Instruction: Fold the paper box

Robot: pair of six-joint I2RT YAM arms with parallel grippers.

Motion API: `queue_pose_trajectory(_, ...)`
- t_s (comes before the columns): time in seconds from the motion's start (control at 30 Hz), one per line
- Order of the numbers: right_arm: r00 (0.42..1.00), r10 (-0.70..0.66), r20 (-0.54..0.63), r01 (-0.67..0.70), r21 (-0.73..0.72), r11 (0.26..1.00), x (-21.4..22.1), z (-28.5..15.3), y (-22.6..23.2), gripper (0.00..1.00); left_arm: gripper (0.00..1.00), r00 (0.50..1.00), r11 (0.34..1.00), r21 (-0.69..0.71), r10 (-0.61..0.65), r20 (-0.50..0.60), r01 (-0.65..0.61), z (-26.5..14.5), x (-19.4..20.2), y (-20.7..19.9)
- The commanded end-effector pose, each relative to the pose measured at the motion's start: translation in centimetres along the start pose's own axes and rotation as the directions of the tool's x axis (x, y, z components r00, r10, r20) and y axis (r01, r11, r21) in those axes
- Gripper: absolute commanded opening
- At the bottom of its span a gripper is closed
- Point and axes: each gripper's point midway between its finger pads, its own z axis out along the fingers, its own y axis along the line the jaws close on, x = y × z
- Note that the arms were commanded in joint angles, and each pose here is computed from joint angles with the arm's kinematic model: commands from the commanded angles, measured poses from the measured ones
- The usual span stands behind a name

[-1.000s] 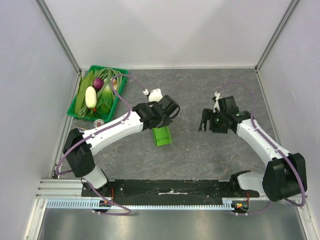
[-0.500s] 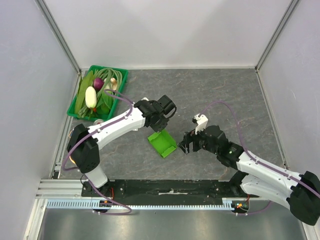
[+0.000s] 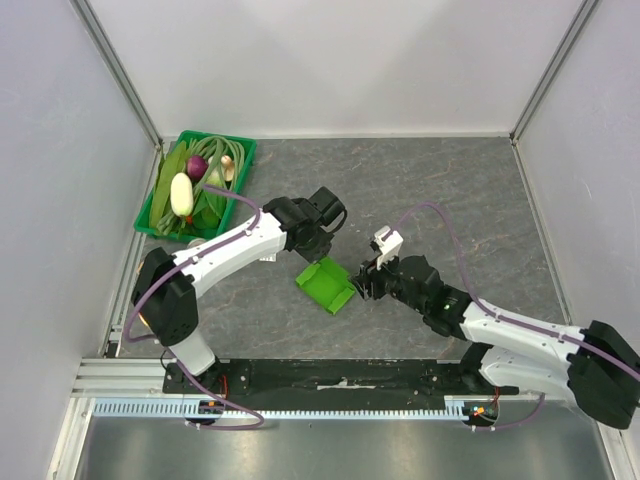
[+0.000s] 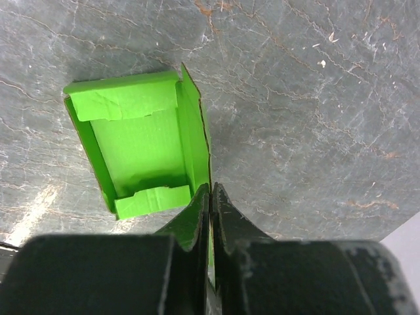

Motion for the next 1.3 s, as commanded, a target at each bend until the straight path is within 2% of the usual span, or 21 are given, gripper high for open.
queue_pose_trajectory(0.0,0.996,-0.069,0.054,0.066,0.049,0.997,-2.7,1.9,-0.4,0.50,0.08,0.996,0.995,0.056,-0.087,-0.018,0.088,-1.6,-0.4,-0.6)
queue_pose_trajectory(0.1,0.996,-0.089,0.030,0.087,0.064,0.994,-2.8,2.7,-0.5,0.34,0.27,0.998,0.992,0.103,-0.068,-0.010,0.069,-2.4,-0.8,-0.8)
queue_pose_trajectory(0.13,0.995,-0.096,0.028,0.094,0.072,0.993,-2.8,2.7,-0.7,0.31,0.41,0.998,0.991,0.119,-0.064,-0.004,0.064,-2.5,-0.9,-0.8)
queue_pose_trajectory(0.2,0.992,-0.120,0.026,0.117,0.084,0.990,-2.8,2.8,-1.0,0.26,0.56,0.999,0.983,0.178,-0.041,-0.001,0.040,-3.5,-1.3,-1.2)
queue_pose_trajectory(0.23,0.992,-0.129,0.012,0.127,0.094,0.987,-2.5,2.8,-1.3,0.15,0.67,1.000,0.975,0.219,-0.022,-0.002,0.021,-3.7,-1.2,-1.7)
queue_pose_trajectory(0.3,0.986,-0.163,0.010,0.162,0.107,0.981,-2.9,2.8,-1.6,0.10,0.73,0.997,0.957,0.282,0.073,0.018,-0.075,-5.1,-1.5,-1.9)
queue_pose_trajectory(0.33,0.984,-0.176,0.006,0.174,0.110,0.979,-2.9,2.8,-1.7,0.03,0.74,0.993,0.945,0.306,0.109,0.035,-0.115,-5.7,-1.7,-2.0)
queue_pose_trajectory(0.37,0.979,-0.203,0.001,0.201,0.115,0.973,-3.1,2.8,-2.0,0.01,0.74,0.978,0.926,0.316,0.195,0.069,-0.206,-6.1,-1.9,-1.6)
queue_pose_trajectory(0.43,0.972,-0.235,-0.012,0.235,0.125,0.964,-3.4,2.8,-2.4,0.00,0.75,0.950,0.877,0.366,0.280,0.140,-0.312,-8.2,-2.9,-0.9)
queue_pose_trajectory(0.47,0.969,-0.246,-0.018,0.246,0.131,0.960,-3.5,2.8,-3.0,0.00,0.75,0.898,0.802,0.405,0.379,0.222,-0.439,-9.1,-3.4,-1.2)
queue_pose_trajectory(0.53,0.952,-0.305,-0.025,0.306,0.081,0.949,-3.6,3.0,-3.1,0.00,0.75,0.847,0.711,0.461,0.436,0.303,-0.531,-10.5,-3.8,0.7)
queue_pose_trajectory(0.57,0.952,-0.305,-0.028,0.306,0.059,0.950,-3.6,3.2,-3.4,0.00,0.74,0.801,0.633,0.490,0.463,0.380,-0.599,-11.1,-4.1,0.4)
queue_pose_trajectory(0.67,0.941,-0.337,-0.025,0.337,-0.018,0.941,-3.6,3.7,-3.7,0.00,0.69,0.739,0.554,0.490,0.534,0.411,-0.673,-9.9,-3.6,3.6)
queue_pose_trajectory(0.7,0.939,-0.345,-0.015,0.343,-0.061,0.937,-3.9,3.8,-3.4,0.00,0.70,0.728,0.542,0.488,0.548,0.412,-0.684,-9.2,-3.5,4.0)
queue_pose_trajectory(0.77,0.935,-0.354,-0.032,0.347,-0.140,0.927,-3.2,3.9,-3.6,0.00,0.72,0.714,0.546,0.474,0.618,0.330,-0.691,-5.7,-2.5,5.9)
queue_pose_trajectory(0.87,0.938,-0.344,-0.036,0.329,-0.205,0.922,-2.9,3.8,-3.6,0.00,0.73,0.719,0.578,0.452,0.646,0.256,-0.680,-2.2,-2.4,6.6)
queue_pose_trajectory(0.9,0.939,-0.342,-0.033,0.324,-0.242,0.915,-2.6,3.8,-3.1,0.00,0.73,0.721,0.563,0.476,0.641,0.264,-0.675,-1.8,-2.3,5.9)
queue_pose_trajectory(1.03,0.937,-0.345,-0.059,0.318,-0.263,0.911,-2.2,3.8,-3.1,0.00,0.65,0.781,0.620,0.497,0.580,0.231,-0.608,0.5,-4.6,4.6)
queue_pose_trajectory(1.13,0.937,-0.345,-0.052,0.321,-0.254,0.912,-2.4,3.6,-3.2,0.00,0.54,0.790,0.633,0.508,0.587,0.177,-0.584,2.7,-5.3,3.8)
queue_pose_trajectory(1.17,0.938,-0.343,-0.048,0.321,-0.255,0.912,-2.5,3.5,-3.1,0.00,0.51,0.777,0.615,0.514,0.602,0.183,-0.598,3.2,-5.3,3.5)
queue_pose_trajectory(1.27,0.938,-0.342,-0.048,0.320,-0.257,0.912,-2.5,3.6,-3.2,0.00,0.47,0.773,0.598,0.538,0.610,0.174,-0.594,4.6,-5.1,2.8)
